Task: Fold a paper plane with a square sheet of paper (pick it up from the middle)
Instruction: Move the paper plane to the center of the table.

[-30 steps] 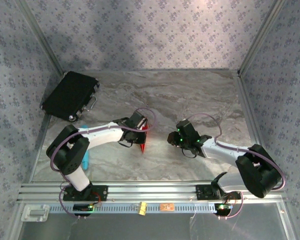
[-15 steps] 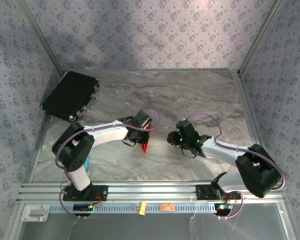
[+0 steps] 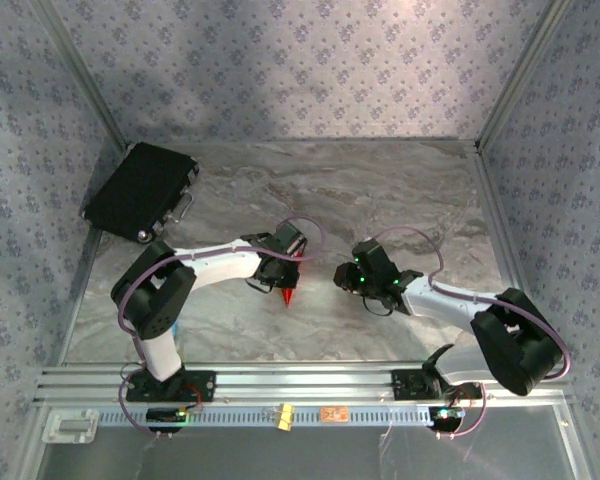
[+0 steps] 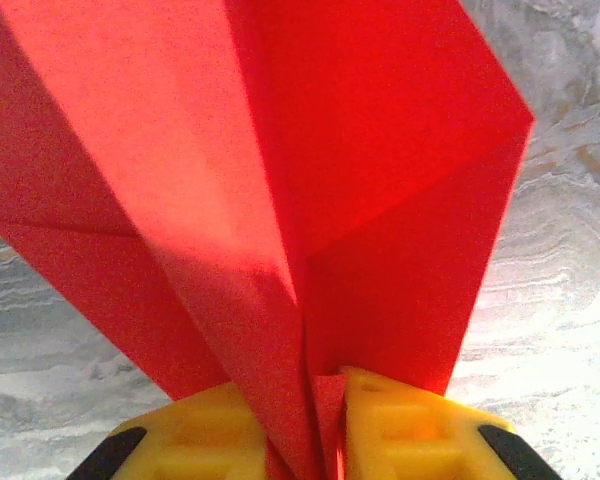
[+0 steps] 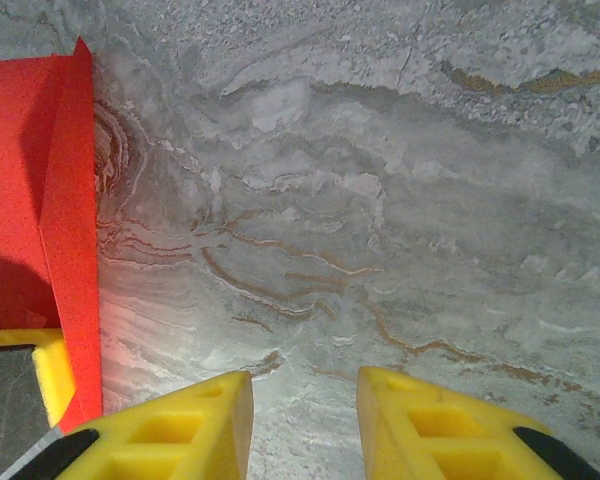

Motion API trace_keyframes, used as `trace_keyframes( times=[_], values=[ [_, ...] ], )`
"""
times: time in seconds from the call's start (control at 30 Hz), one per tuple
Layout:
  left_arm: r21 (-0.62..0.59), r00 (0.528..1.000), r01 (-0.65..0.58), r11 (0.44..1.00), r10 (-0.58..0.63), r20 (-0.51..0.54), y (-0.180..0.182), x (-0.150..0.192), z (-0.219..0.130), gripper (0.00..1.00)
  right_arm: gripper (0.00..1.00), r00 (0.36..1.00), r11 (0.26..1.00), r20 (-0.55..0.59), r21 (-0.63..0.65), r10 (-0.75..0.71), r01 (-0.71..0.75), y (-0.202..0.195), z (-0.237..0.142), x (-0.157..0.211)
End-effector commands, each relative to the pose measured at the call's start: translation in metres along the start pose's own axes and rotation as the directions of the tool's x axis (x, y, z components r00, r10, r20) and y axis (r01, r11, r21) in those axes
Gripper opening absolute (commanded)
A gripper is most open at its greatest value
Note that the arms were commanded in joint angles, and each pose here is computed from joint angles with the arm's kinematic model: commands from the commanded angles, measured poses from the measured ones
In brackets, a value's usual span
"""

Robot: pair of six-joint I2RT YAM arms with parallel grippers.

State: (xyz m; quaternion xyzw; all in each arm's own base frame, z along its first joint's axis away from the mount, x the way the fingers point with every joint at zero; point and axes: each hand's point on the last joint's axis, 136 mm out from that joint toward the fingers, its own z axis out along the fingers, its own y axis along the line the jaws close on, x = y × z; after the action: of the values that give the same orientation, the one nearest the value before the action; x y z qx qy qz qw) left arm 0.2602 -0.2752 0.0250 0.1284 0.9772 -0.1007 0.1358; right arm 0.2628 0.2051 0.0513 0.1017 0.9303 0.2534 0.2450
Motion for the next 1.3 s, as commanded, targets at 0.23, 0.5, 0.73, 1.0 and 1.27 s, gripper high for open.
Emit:
trace_keyframes(
  times=[0.23, 0.5, 0.73, 1.0, 1.27],
  values=[
    [-0.036, 0.999, -0.053, 0.998, 0.053, -0.007, -0.004, -0.001, -0.001, 0.20, 0.35, 1.000, 1.000, 0.006, -0.013, 0.018, -0.018, 0.002, 0.000, 0.000],
    [-0.058, 0.997, -0.074, 0.996, 0.073, -0.031, -0.002, 0.002, 0.005, 0.20, 0.35, 1.000, 1.000, 0.011, -0.026, 0.012, -0.012, 0.003, 0.000, 0.000],
    [-0.099, 0.995, -0.089, 0.991, 0.084, -0.057, 0.000, 0.004, 0.011, 0.22, 0.36, 0.999, 1.000, 0.040, -0.024, 0.009, -0.008, -0.002, -0.007, -0.002],
    [-0.175, 0.993, -0.092, 0.980, 0.079, -0.084, 0.004, 0.007, 0.019, 0.26, 0.37, 0.998, 1.000, 0.063, -0.018, 0.011, -0.010, -0.010, -0.017, -0.002],
    [-0.230, 0.998, -0.046, 0.972, 0.032, -0.062, 0.004, 0.002, 0.019, 0.34, 0.38, 0.997, 1.000, 0.082, -0.019, -0.008, 0.009, -0.017, -0.028, -0.005]
  ],
)
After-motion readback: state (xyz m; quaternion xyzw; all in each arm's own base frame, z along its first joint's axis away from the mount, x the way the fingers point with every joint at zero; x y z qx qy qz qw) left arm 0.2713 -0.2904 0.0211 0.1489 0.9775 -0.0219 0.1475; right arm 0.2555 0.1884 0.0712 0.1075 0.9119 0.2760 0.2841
